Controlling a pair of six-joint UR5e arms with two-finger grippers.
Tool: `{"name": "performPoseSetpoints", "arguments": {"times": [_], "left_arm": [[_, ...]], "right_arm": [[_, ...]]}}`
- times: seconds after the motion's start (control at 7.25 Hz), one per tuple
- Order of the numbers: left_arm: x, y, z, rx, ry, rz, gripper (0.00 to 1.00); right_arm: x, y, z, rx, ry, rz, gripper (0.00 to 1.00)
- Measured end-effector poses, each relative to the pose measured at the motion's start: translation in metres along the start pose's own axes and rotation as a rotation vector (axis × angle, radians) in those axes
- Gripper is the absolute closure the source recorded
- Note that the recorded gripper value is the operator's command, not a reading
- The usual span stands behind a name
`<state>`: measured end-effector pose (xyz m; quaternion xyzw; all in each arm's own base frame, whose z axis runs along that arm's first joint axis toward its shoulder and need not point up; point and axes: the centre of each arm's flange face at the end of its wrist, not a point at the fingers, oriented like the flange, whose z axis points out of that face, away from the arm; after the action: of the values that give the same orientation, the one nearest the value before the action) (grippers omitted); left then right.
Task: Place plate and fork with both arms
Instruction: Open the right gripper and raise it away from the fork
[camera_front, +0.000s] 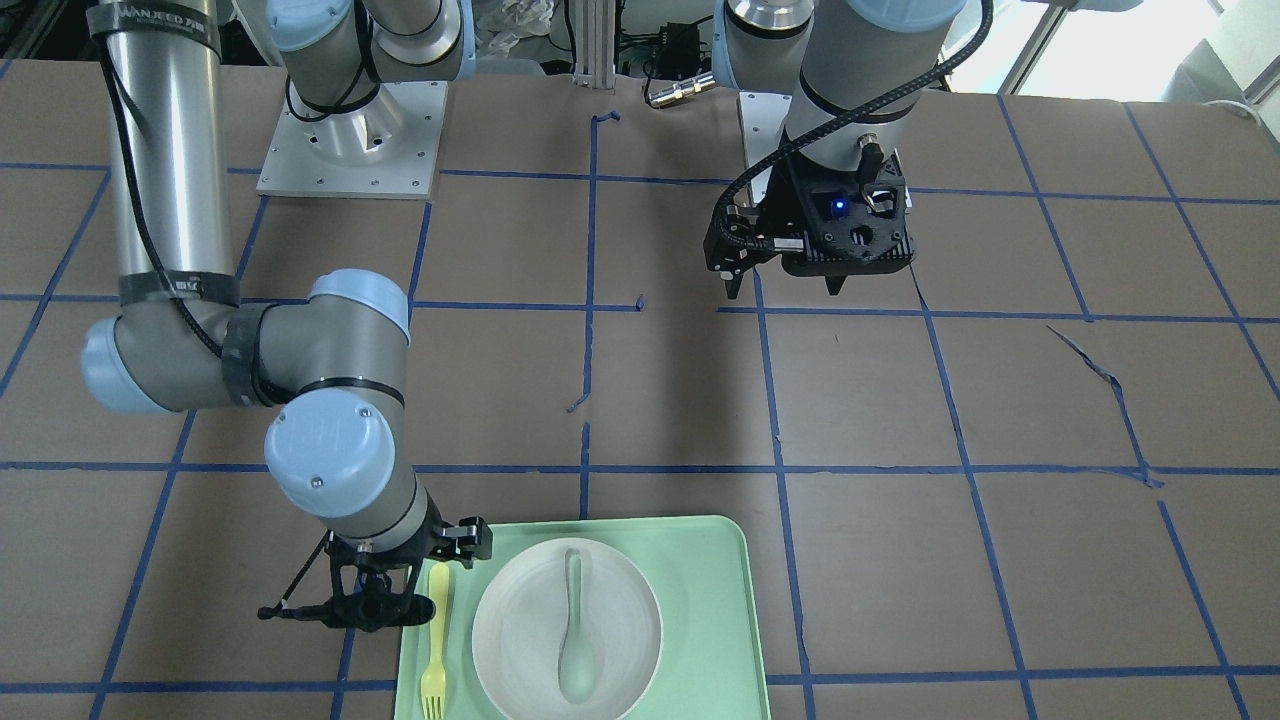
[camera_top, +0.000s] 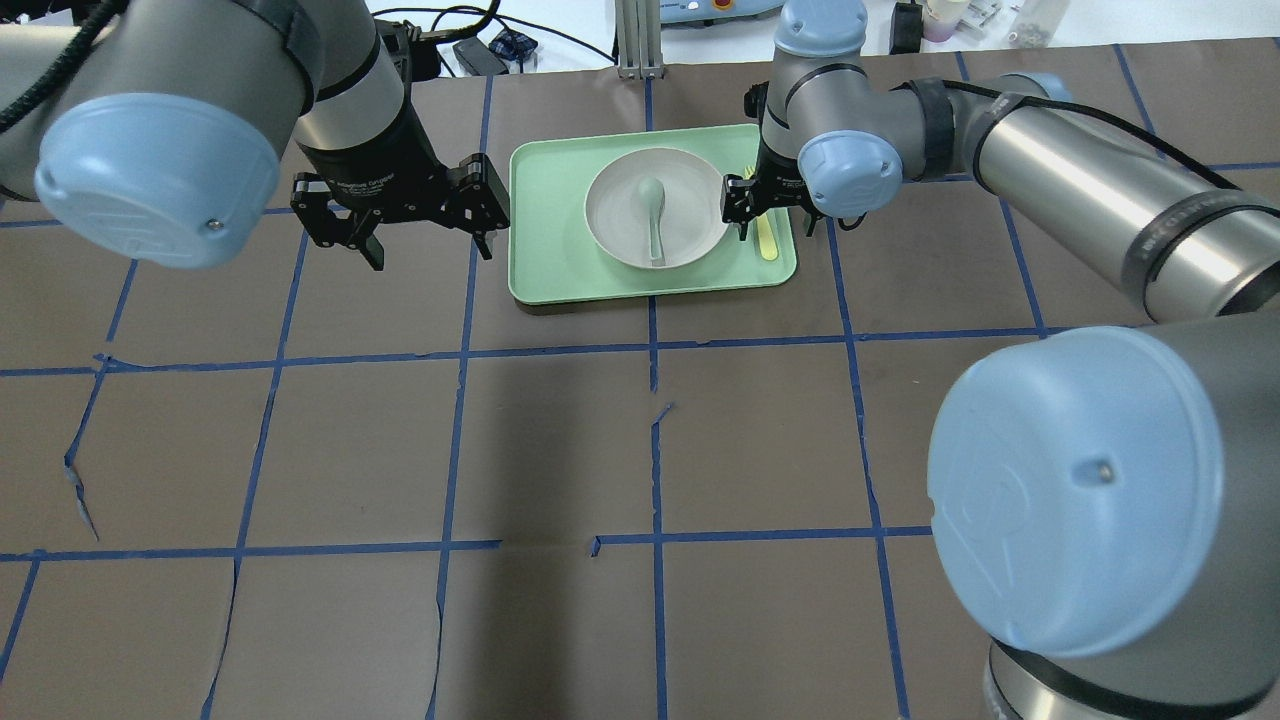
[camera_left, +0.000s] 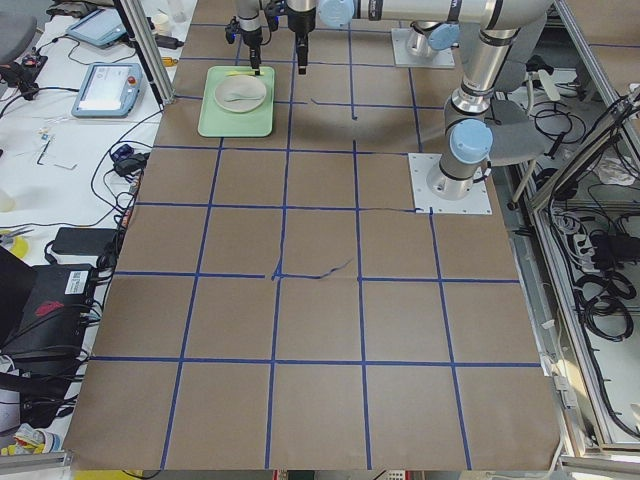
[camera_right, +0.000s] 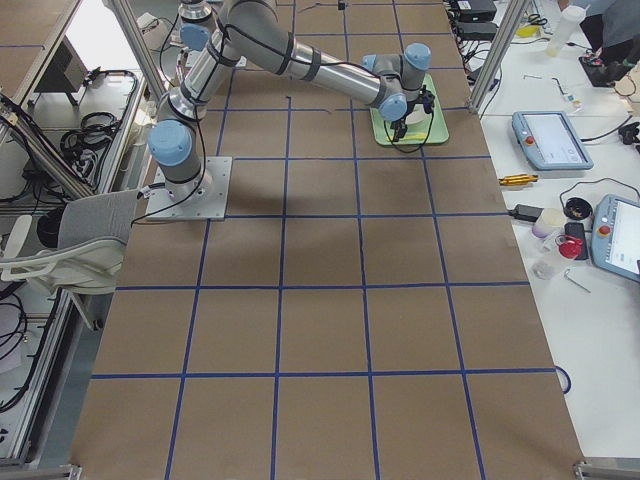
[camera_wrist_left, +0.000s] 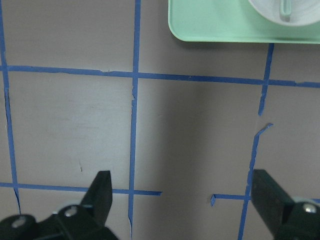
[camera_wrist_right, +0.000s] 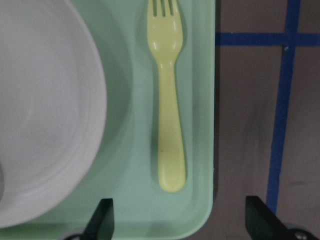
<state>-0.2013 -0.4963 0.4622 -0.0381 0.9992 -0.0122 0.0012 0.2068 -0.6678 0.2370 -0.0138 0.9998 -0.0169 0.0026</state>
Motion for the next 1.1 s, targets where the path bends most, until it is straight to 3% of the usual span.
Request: {"name": "performPoseSetpoints", "arguments": {"times": [0.14, 0.41, 0.69, 0.83, 1.1], "left_arm": [[0.000, 0.000, 0.000, 0.001, 0.000, 0.000, 0.00], [0.000, 0.001, 0.000, 0.000, -0.002, 0.000, 0.00], [0.000, 0.001, 0.000, -0.001, -0.004, 0.001, 0.00], [0.000, 0.001, 0.000, -0.001, -0.006, 0.002, 0.00], [0.000, 0.001, 0.000, -0.002, -0.007, 0.002, 0.00]], "right_arm": [[0.004, 0.021, -0.035, 0.031, 0.002, 0.004, 0.00], [0.012, 0.070, -0.118, 0.005, 0.008, 0.020, 0.00], [0.017, 0.126, -0.196, 0.010, 0.012, 0.029, 0.00], [0.019, 0.149, -0.218, 0.026, 0.011, 0.030, 0.00], [0.021, 0.173, -0.229, 0.051, 0.010, 0.028, 0.00]]}}
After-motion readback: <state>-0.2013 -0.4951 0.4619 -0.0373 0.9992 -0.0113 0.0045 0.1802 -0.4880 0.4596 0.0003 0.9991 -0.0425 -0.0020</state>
